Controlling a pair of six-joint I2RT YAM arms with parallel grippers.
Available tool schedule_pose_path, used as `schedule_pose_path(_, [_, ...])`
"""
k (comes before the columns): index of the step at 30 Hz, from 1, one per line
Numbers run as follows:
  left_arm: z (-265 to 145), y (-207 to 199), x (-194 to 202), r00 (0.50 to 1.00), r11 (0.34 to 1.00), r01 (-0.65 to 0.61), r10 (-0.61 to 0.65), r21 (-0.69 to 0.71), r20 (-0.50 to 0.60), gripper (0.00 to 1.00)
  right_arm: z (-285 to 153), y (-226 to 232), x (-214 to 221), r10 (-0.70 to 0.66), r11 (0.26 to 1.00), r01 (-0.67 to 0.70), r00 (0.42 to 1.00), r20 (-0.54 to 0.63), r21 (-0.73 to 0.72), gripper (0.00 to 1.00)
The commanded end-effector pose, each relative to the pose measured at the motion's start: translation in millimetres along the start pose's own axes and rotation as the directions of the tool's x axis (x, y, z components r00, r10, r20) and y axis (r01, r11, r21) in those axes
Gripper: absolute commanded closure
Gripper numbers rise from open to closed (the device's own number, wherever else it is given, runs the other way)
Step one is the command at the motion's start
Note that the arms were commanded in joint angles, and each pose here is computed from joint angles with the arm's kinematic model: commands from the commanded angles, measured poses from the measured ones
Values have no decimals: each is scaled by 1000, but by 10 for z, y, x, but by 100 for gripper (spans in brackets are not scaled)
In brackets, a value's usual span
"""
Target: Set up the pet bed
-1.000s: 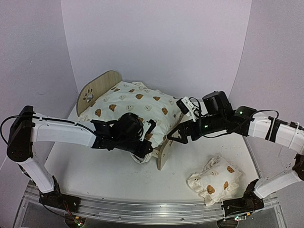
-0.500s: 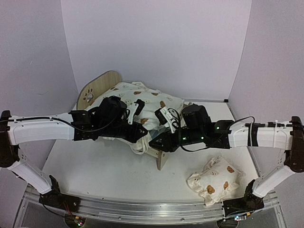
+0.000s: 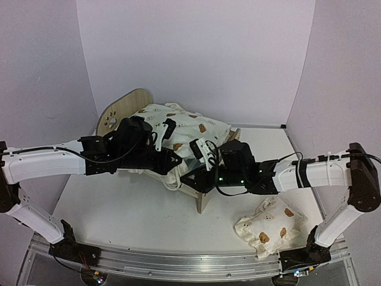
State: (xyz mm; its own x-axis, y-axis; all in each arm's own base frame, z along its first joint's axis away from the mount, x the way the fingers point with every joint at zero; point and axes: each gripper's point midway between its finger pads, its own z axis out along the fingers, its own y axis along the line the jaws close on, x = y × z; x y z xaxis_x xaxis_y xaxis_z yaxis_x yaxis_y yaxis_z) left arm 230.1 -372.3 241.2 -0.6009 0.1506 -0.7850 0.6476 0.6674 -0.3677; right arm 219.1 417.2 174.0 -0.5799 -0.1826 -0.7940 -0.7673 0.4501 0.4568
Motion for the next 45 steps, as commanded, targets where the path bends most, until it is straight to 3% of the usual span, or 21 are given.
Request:
schedule_pose_path(1, [-286,-208,-502,990,998,-8,-1,58,143,100,78,31,-207,-41,999,43,993,110,-17,82])
schedule_pose_path(10, [-411,-227,-577,985,998,-7,-4,68,171,100,168,-63,-222,-51,999,50,988,143,13,80])
schedule_pose_path(14, [-489,-237,-628,982,997,-14,0,72,187,100,207,-85,-219,-50,999,48,988,147,18,71])
schedule_pose_path(28, [-610,-233,-693,978,997,-18,3,74,210,100,325,-62,-310,-62,998,64,982,176,-1,68])
schedule_pose_path(33, [-640,-230,-716,976,997,-17,1,75,219,100,335,-76,-373,-73,997,73,975,211,8,77])
schedule_pose_path(34, [-639,-224,-711,976,997,-18,2,73,218,100,329,-71,-393,-78,997,78,973,217,9,80])
schedule_pose_path(36, [-630,-210,-706,976,997,-17,2,70,217,100,293,-25,-452,-87,996,89,969,230,0,98])
schedule_pose_path(37, [-625,-197,-703,976,998,-18,3,66,217,100,262,7,-487,-89,996,91,970,226,-2,100])
schedule_pose_path(40, [-615,-149,-695,976,998,-17,5,53,216,100,86,45,-497,-48,999,43,986,160,30,100])
schedule_pose_path(45, [-544,-74,-632,982,999,-11,0,54,189,100,-256,42,-260,31,990,-15,993,-112,141,100])
